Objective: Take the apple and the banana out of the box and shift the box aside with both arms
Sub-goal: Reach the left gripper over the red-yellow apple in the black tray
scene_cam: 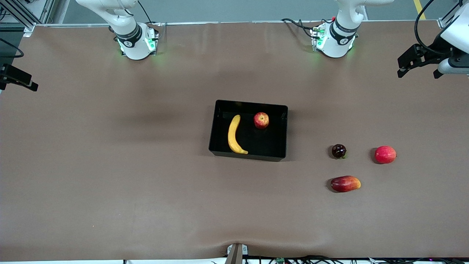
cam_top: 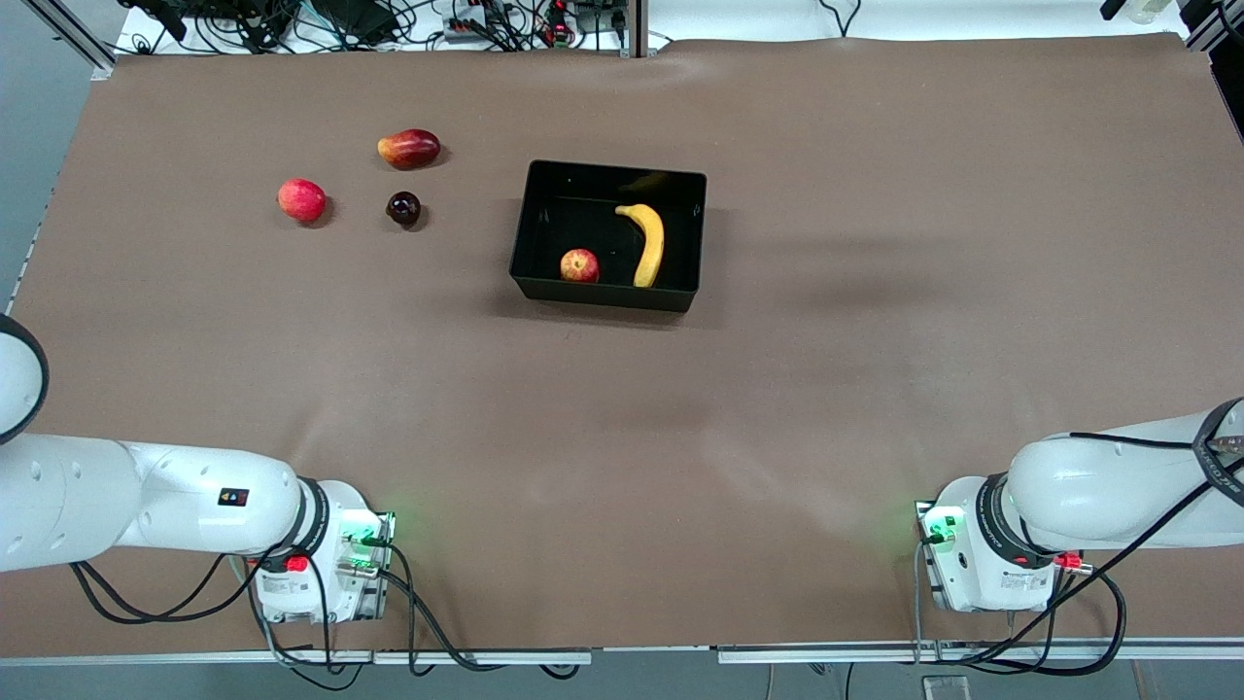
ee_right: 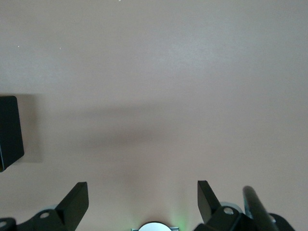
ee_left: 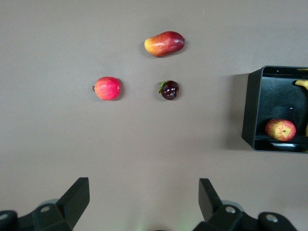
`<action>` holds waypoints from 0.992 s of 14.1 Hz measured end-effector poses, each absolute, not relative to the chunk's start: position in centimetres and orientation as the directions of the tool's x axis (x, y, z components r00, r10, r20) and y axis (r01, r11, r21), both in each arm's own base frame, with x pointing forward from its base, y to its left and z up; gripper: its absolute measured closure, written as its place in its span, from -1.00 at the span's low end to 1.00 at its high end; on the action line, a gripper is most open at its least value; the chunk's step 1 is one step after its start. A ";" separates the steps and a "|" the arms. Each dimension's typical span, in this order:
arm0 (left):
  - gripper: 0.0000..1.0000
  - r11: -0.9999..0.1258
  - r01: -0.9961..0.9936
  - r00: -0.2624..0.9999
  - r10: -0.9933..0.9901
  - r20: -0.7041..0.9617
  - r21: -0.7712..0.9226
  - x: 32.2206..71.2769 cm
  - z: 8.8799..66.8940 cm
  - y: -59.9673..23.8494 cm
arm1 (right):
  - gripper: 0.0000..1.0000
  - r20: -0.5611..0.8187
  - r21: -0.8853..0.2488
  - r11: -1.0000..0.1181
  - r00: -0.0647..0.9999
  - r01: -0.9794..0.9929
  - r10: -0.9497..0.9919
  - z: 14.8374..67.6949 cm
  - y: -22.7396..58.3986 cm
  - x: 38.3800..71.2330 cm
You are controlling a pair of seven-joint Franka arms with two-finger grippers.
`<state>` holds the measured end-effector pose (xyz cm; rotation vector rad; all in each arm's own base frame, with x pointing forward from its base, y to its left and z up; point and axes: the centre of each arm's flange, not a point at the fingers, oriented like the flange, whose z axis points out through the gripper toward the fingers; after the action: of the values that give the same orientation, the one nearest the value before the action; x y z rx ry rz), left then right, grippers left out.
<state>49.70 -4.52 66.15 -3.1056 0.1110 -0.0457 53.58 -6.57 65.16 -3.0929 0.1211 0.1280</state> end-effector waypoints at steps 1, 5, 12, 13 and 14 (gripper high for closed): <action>-1.00 -0.997 -0.071 0.997 -0.072 0.028 -0.035 49.7 66.2 -4.5 | -1.00 -0.084 -0.040 -0.996 0.994 -0.080 -0.076 65.2 -6.6 53.6; -1.00 -0.997 -0.075 0.997 -0.076 0.028 -0.035 49.7 66.2 -4.8 | -1.00 -0.084 -0.040 -0.996 0.993 -0.082 -0.078 65.2 -6.6 53.6; -1.00 -0.998 -0.037 0.998 -0.034 -0.061 -0.046 49.9 61.2 -16.0 | -1.00 -0.088 -0.040 -0.996 0.993 -0.082 -0.078 65.0 -6.7 53.6; -1.00 -0.998 -0.019 0.997 -0.015 -0.075 -0.052 49.9 59.9 -18.1 | -1.00 -0.091 -0.041 -0.996 0.993 -0.082 -0.078 64.9 -6.7 53.6; -1.00 -0.998 -0.002 0.996 0.003 -0.084 -0.056 50.0 58.8 -19.8 | -1.00 -0.095 -0.041 -0.996 0.992 -0.083 -0.079 64.7 -6.7 53.6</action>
<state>50.01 -19.77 58.83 -3.0829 -0.0007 0.1300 53.59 -6.68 64.67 -3.0910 0.1254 0.1454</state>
